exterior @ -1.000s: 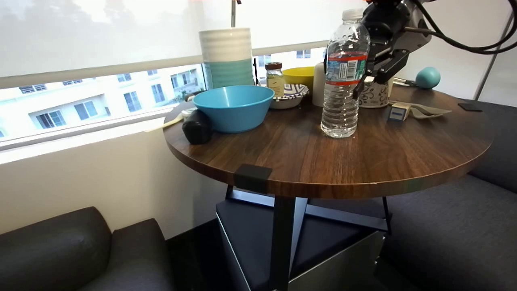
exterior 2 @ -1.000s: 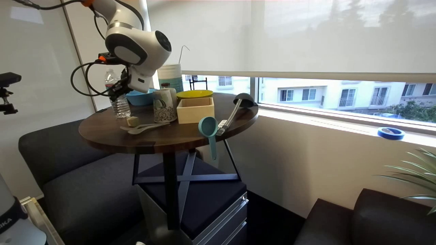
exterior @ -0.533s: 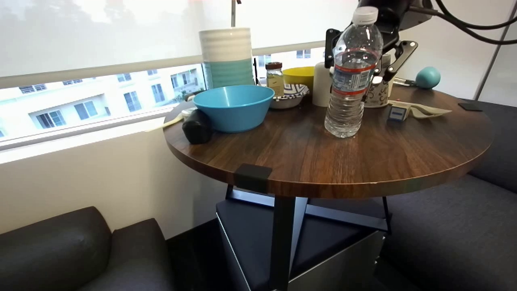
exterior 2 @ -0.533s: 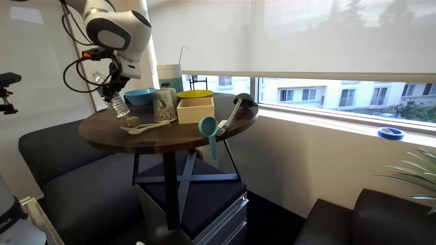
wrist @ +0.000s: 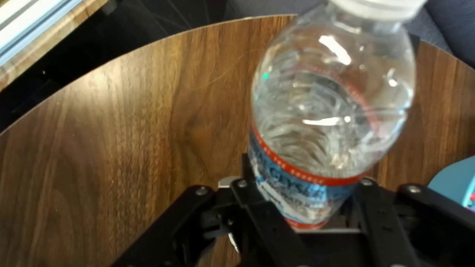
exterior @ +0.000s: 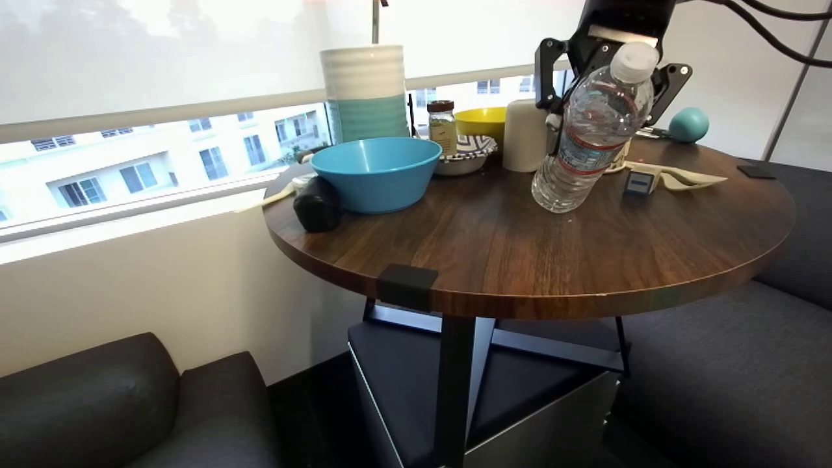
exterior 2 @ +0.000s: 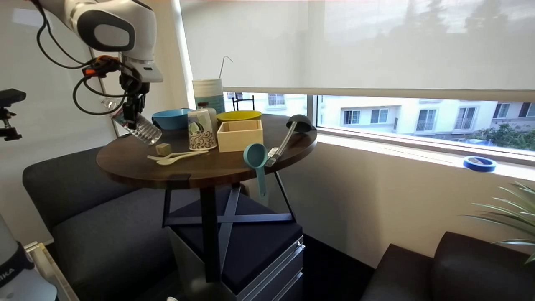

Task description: Turn the water bottle upside down

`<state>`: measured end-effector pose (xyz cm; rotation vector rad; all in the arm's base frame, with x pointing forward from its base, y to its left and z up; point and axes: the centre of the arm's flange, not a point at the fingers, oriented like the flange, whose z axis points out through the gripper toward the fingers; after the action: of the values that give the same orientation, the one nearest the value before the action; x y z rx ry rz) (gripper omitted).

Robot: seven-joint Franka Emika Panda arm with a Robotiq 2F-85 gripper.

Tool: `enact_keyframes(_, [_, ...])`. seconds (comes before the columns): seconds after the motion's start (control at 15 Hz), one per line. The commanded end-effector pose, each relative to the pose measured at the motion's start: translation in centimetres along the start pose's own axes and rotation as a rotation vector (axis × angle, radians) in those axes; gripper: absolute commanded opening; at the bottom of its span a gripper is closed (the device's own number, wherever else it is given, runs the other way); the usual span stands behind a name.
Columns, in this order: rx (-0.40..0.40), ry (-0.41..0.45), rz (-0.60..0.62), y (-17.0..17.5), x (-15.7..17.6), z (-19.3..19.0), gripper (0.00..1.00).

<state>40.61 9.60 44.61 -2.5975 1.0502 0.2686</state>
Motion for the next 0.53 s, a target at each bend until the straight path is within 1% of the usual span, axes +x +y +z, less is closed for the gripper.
enact_keyframes(0.0, [-0.001,0.172,-0.095,1.02,-0.83,1.16,0.22])
enact_keyframes(0.27, [0.047,0.372,-0.166,1.04,-0.86,1.74,0.22])
enact_keyframes(0.4, [0.058,0.419,-0.173,1.26,-0.92,2.04,0.22])
enact_keyframes(0.47, [0.061,0.42,-0.172,1.37,-1.0,2.13,0.22])
